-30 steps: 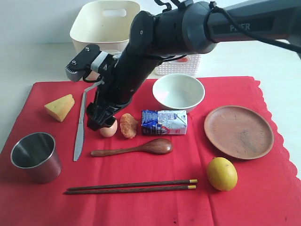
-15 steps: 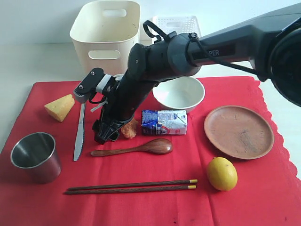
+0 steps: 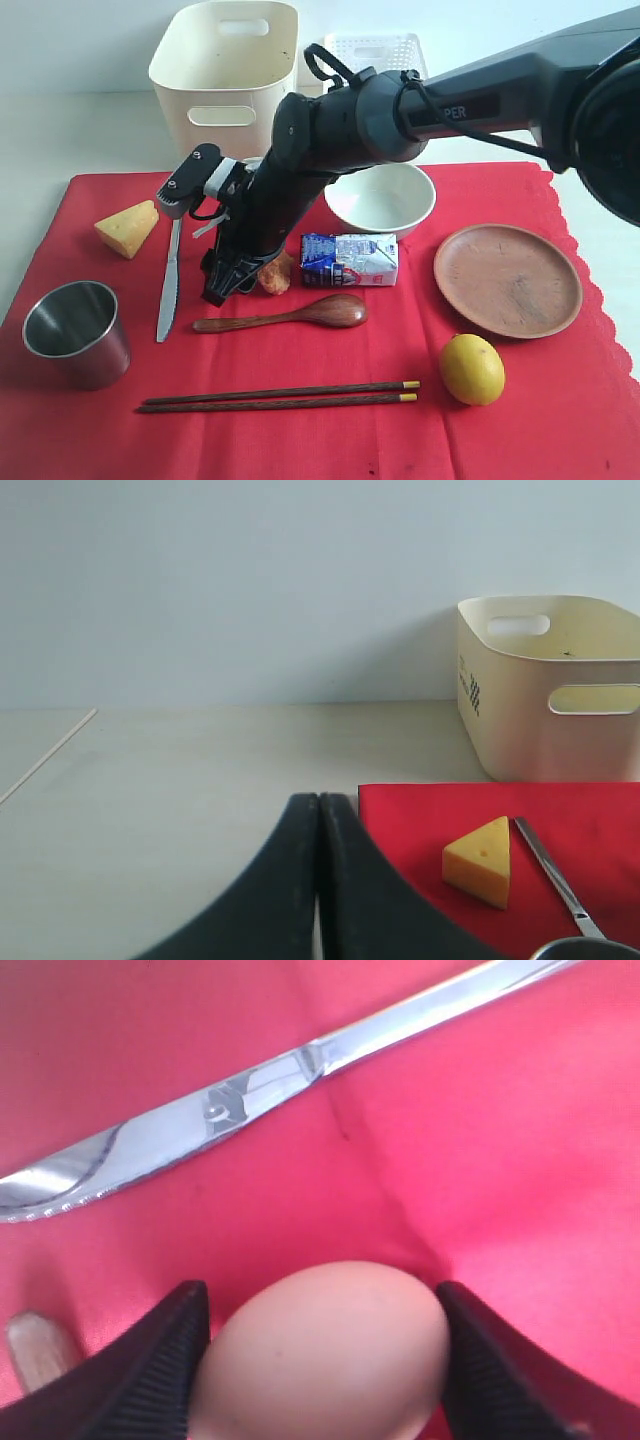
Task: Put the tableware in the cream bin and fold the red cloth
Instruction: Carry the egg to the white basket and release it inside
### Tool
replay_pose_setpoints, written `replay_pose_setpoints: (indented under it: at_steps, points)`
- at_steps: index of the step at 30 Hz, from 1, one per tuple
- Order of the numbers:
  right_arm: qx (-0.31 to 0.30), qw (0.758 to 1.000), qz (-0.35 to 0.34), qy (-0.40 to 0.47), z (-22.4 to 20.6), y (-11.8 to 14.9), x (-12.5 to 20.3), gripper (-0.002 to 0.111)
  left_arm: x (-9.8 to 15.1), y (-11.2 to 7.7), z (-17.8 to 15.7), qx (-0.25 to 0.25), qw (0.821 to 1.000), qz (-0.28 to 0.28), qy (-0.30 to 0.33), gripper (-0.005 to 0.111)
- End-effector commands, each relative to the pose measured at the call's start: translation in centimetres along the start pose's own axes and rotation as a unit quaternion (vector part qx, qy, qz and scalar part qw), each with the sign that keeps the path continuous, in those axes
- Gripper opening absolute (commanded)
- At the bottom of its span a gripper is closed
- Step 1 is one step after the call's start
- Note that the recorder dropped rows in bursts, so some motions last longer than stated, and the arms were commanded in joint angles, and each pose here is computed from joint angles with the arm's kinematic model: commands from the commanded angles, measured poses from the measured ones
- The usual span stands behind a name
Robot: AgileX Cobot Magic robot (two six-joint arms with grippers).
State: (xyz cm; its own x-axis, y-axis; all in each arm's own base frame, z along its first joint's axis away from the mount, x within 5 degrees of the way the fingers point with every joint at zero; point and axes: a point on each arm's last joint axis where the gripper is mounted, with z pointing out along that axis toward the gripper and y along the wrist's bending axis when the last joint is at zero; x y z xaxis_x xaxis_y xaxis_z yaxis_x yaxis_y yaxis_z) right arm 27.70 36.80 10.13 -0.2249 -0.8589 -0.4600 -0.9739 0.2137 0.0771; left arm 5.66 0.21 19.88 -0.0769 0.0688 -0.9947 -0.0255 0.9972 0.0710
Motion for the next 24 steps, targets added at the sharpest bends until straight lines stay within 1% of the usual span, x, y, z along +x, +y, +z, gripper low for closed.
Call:
replay_pose_setpoints:
  at_steps: [1,3,5,12,17,20,24]
  points:
    - [0.002,1.0,0.002,-0.009,-0.2,0.0,-0.2,0.02,0.0,0.0,0.0,-0.001,1.0,0.001,-0.004,0.0]
    - [-0.001,1.0,0.013,-0.019,-0.4,0.1,-0.5,0.016,0.0,0.0,0.0,-0.001,1.0,0.001,-0.004,0.0]
    - [-0.003,0.999,0.018,-0.027,-1.0,0.2,-0.9,0.014,0.0,0.0,0.0,-0.001,1.0,0.001,-0.004,0.0]
    - [0.004,0.997,0.021,-0.071,-4.4,0.7,-2.7,0.014,0.0,0.0,0.0,-0.001,1.0,0.001,-0.004,0.0]
    - [0.018,0.995,0.011,-0.101,-7.3,0.9,-3.8,0.014,0.0,0.0,0.0,-0.001,1.0,0.001,-0.004,0.0]
    - [0.034,0.992,0.009,-0.118,-9.1,0.4,-4.1,0.014,0.0,0.0,0.0,-0.001,1.0,0.001,-0.004,0.0]
    - [0.054,0.989,0.027,-0.137,-11.4,-1.1,-4.0,0.014,0.0,0.0,0.0,-0.001,1.0,0.001,-0.004,0.0]
